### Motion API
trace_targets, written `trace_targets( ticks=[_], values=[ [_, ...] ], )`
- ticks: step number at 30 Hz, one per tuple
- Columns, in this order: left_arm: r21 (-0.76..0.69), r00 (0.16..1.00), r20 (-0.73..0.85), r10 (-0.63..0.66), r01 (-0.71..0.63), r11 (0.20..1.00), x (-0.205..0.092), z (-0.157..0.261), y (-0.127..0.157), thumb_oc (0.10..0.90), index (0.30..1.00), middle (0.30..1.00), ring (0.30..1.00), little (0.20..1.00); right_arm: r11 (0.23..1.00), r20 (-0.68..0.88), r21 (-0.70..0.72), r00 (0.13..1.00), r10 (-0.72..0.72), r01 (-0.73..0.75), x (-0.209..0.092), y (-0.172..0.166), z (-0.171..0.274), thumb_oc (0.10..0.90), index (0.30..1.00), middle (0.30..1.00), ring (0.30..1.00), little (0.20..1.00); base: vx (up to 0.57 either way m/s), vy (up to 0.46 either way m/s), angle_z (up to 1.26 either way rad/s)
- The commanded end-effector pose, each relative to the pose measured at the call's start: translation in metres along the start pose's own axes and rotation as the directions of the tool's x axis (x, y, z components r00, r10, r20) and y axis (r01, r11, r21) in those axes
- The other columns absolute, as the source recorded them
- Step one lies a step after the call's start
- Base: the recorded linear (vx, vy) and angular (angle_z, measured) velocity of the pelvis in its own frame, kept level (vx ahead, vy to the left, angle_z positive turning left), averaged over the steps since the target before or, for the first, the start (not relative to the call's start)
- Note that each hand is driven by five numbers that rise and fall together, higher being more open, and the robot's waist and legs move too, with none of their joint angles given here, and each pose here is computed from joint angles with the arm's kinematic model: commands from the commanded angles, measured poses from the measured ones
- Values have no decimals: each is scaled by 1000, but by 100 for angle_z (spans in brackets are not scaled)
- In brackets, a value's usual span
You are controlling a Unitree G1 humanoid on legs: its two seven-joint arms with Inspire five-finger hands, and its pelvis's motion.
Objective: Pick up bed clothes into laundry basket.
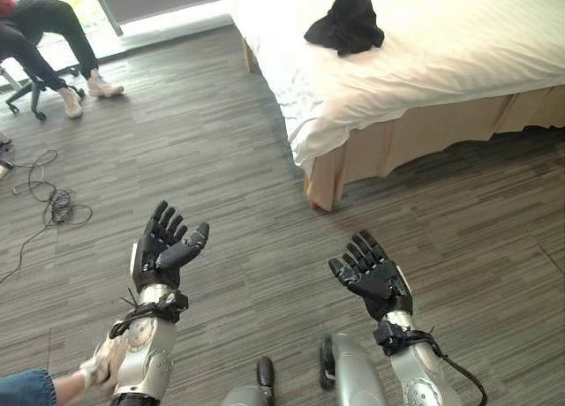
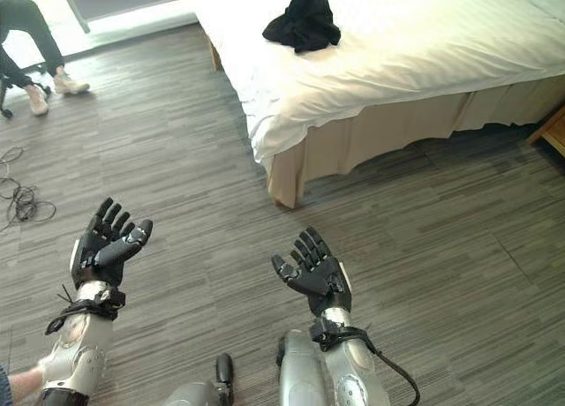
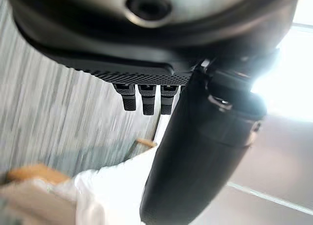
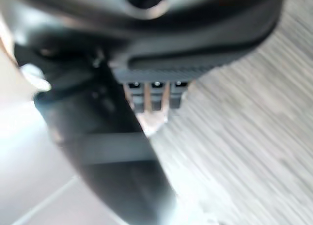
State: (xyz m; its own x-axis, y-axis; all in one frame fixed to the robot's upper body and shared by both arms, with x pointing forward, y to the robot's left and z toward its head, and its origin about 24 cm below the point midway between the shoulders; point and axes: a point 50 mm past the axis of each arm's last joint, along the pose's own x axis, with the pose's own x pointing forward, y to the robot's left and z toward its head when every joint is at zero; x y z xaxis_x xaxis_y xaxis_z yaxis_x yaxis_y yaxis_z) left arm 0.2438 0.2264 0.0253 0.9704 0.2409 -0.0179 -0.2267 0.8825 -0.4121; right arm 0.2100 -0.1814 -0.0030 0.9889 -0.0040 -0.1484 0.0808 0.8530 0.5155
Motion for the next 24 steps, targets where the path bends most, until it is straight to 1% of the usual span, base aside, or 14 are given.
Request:
trace_targets(
  ticks=[1, 4, 5, 6, 7, 8, 11, 15, 16, 17, 18, 20, 23, 24],
  values=[
    [-21, 955, 232, -184, 194, 981, 17, 43, -40, 800, 900, 900, 900, 900, 998, 97, -14, 993, 60, -59, 3, 7, 15, 800, 900, 900, 900, 900, 987, -310, 51],
    [-13, 930, 258, -263, 275, 961, 17, 47, -59, 800, 900, 900, 900, 900, 997, 69, -23, 995, 75, -74, 5, 9, 12, 800, 900, 900, 900, 900, 753, -226, -24],
    [-33, 918, 265, -296, 316, 948, 15, 47, -71, 800, 900, 900, 900, 900, 993, 58, -71, 994, 95, -91, 7, 9, 14, 800, 900, 900, 900, 900, 842, -299, -43],
    [-71, 912, 275, -303, 334, 940, 14, 48, -75, 800, 900, 900, 900, 900, 993, 64, -71, 993, 104, -100, 9, 10, 17, 800, 900, 900, 900, 900, 632, -247, -8],
    [-71, 912, 275, -303, 334, 940, 14, 49, -75, 800, 900, 900, 900, 900, 992, 64, -70, 992, 105, -100, 9, 10, 17, 800, 900, 900, 900, 900, 641, -387, 20],
    [-160, 916, 297, -271, 328, 931, 14, 50, -81, 800, 900, 900, 900, 900, 987, 98, -93, 985, 139, -130, 20, 19, 28, 800, 900, 900, 900, 900, 640, -419, 1],
    [-146, 913, 333, -236, 297, 944, 16, 60, -76, 800, 900, 900, 900, 900, 983, 139, -137, 980, 145, -126, 35, 25, 41, 800, 900, 900, 900, 900, 670, -356, -72],
    [-98, 889, 415, -196, 258, 961, 18, 82, -64, 800, 900, 900, 900, 900, 976, 176, -139, 966, 189, -165, 40, 35, 50, 800, 900, 900, 900, 900, 503, -38, -94],
    [-56, 859, 474, -195, 250, 967, 23, 100, -61, 800, 900, 900, 900, 900, 974, 187, -153, 963, 196, -169, 38, 34, 53, 800, 900, 900, 900, 900, 586, 101, -65],
    [-24, 836, 504, -217, 265, 964, 25, 110, -66, 800, 900, 900, 900, 900, 975, 191, -149, 963, 191, -164, 38, 32, 54, 800, 900, 900, 900, 900, 599, 94, -39],
    [-23, 836, 504, -218, 265, 964, 26, 110, -66, 800, 900, 900, 900, 900, 975, 192, -148, 963, 190, -163, 38, 32, 54, 800, 900, 900, 900, 900, 655, 227, -11],
    [128, 798, 556, -233, 194, 973, 37, 133, -64, 800, 900, 900, 900, 900, 974, 174, -142, 964, 200, -177, 35, 31, 49, 800, 900, 900, 900, 900, 869, 265, -24],
    [263, 776, 585, -236, 94, 960, 44, 155, -52, 800, 900, 900, 900, 900, 969, 93, -141, 972, 218, -204, 31, 29, 32, 800, 900, 900, 900, 900, 646, 153, -39],
    [312, 769, 598, -225, 35, 949, 47, 165, -44, 800, 900, 900, 900, 900, 967, 66, -144, 974, 219, -208, 29, 27, 27, 800, 900, 900, 900, 900, 501, 214, -72]
  ],
)
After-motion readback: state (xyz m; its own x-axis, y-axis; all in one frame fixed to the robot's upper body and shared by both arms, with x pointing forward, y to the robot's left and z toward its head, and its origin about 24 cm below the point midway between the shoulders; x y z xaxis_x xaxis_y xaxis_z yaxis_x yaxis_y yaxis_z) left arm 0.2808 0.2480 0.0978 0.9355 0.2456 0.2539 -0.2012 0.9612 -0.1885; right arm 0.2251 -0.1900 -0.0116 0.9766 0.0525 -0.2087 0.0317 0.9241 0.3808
